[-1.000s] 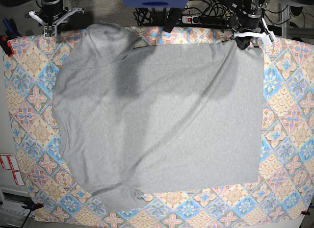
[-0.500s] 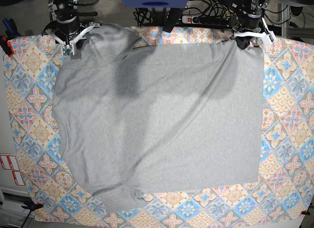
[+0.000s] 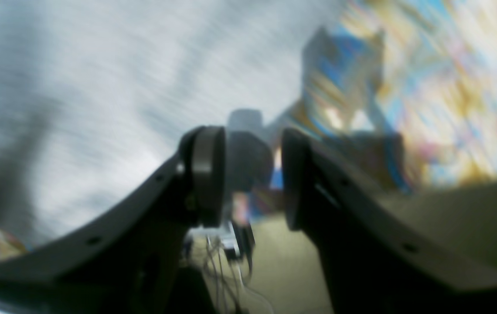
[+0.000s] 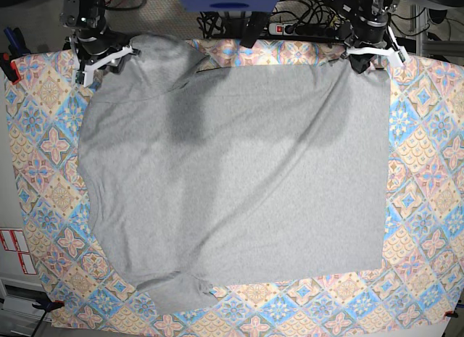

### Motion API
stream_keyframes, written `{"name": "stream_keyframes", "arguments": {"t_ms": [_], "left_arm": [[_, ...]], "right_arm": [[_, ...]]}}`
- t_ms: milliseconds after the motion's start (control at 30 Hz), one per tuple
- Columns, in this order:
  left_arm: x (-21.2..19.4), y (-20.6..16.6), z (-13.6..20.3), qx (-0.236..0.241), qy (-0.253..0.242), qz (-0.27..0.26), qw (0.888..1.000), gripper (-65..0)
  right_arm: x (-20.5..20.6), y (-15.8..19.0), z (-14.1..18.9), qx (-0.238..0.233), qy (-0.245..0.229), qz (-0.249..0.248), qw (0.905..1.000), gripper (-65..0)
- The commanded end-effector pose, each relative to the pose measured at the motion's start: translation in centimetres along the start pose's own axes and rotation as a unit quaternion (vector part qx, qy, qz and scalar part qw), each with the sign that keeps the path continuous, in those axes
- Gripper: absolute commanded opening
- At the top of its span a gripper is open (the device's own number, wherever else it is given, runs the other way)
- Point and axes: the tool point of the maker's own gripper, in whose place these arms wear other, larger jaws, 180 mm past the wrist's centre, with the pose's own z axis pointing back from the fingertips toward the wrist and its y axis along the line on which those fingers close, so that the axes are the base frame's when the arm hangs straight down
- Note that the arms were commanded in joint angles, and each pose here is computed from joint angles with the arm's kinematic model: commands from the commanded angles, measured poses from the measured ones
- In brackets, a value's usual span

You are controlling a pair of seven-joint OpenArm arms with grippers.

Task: Fold the T-shirt properly
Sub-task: 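Grasp the grey shirt's collar-side corners with left and right grippers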

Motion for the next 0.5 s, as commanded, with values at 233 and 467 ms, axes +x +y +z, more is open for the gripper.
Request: {"name": "stream_keyframes", "arguments": {"t_ms": [233, 467], "left_arm": [[0.7, 0.0, 0.2, -0.004, -0.01, -0.007, 1.0, -65.0], [0.7, 0.0, 0.2, -0.004, -0.01, -0.007, 1.0, -65.0]], "right_arm": [[-0.8, -0.3, -0.5, 0.003, 0.006, -0.005, 1.0, -43.2], [-2.2, -0.7, -0.9, -0.002, 0.025, -0.011, 0.9996, -43.1]]}}
